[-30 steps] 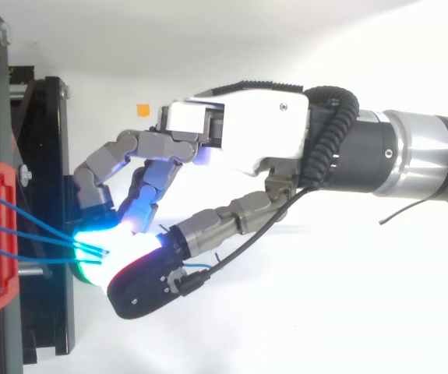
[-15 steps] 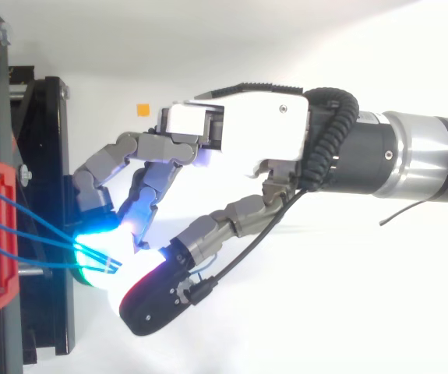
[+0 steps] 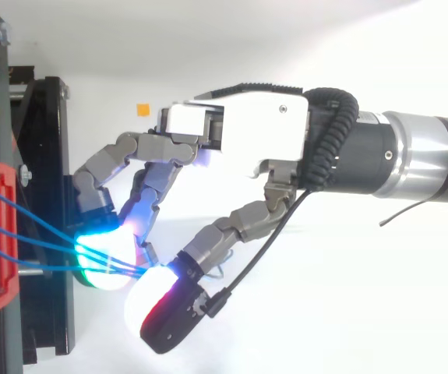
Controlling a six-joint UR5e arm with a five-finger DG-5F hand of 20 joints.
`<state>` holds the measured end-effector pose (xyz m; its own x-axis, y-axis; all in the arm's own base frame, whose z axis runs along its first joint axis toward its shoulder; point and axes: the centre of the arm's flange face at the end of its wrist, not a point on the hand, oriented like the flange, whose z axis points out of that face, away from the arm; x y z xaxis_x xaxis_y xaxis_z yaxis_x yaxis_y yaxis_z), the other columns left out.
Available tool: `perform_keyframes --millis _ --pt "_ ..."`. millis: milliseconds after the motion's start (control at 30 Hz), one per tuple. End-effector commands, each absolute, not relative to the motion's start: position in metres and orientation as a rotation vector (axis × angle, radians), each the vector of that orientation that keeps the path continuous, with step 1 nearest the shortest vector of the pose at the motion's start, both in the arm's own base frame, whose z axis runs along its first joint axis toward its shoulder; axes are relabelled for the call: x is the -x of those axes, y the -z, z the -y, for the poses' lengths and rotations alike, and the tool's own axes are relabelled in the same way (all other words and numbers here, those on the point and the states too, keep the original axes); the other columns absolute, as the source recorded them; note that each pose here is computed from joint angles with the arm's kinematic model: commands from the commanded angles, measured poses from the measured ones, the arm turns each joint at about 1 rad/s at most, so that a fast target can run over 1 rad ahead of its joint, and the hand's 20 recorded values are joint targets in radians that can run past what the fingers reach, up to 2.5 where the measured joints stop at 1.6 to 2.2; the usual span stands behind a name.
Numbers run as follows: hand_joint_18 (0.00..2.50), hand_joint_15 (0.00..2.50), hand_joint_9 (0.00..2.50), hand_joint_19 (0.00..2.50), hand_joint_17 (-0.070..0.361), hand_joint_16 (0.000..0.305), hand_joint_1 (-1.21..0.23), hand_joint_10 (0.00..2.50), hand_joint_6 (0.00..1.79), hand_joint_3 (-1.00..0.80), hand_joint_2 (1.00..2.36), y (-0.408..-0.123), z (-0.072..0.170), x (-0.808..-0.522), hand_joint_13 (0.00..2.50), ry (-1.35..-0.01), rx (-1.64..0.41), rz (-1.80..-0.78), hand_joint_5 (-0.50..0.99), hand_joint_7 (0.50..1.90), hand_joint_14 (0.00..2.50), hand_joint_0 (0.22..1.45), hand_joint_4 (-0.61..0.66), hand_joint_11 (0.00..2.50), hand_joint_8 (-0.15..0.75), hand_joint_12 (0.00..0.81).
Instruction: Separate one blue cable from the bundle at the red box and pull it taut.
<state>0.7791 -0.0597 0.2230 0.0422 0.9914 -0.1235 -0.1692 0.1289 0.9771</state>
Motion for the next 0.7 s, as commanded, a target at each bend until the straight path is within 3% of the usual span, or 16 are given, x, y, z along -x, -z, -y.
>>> perform_keyframes --millis 0,67,300,433,500,667 --pt "0.89 0.6 1.17 0.72 0.099 0.044 -0.76 0.02 0.9 -0.5 1.0 -0.2228 0.0597 -0.779 1.04 -1.169 -1.007 -1.117 -0.13 1.19 0.02 0.55 0.12 0.93 0.316 0.373" --pt "0.9 0.6 1.19 0.73 0.098 0.044 -0.65 0.02 0.9 -0.5 1.0 -0.224 0.0596 -0.779 1.05 -1.171 -1.005 -1.117 -0.13 1.19 0.02 0.56 0.12 0.93 0.312 0.371" --pt "0.9 0.62 1.19 0.76 0.099 0.044 -0.6 0.02 0.89 -0.5 1.0 -0.224 0.0597 -0.779 1.05 -1.17 -1.006 -1.116 -0.13 1.29 0.02 0.62 0.1 0.94 0.307 0.373" --pt "0.91 0.62 1.17 0.76 0.102 0.045 -0.78 0.02 0.9 -0.48 1.0 -0.2235 0.0585 -0.7795 1.05 -1.168 -1.003 -1.118 -0.13 1.31 0.02 0.69 0.1 0.92 0.309 0.372" --pt "0.91 0.61 1.16 0.76 0.101 0.045 -0.87 0.02 0.91 -0.43 1.01 -0.2228 0.0585 -0.7791 1.04 -1.168 -1.004 -1.119 -0.14 1.32 0.02 0.74 0.03 0.94 0.31 0.374" --pt "0.88 0.62 1.14 0.75 0.098 0.043 -0.97 0.02 0.91 -0.5 1.0 -0.2234 0.0583 -0.7794 1.02 -1.169 -1.003 -1.12 -0.15 1.39 0.03 0.83 -0.04 0.94 0.298 0.359"
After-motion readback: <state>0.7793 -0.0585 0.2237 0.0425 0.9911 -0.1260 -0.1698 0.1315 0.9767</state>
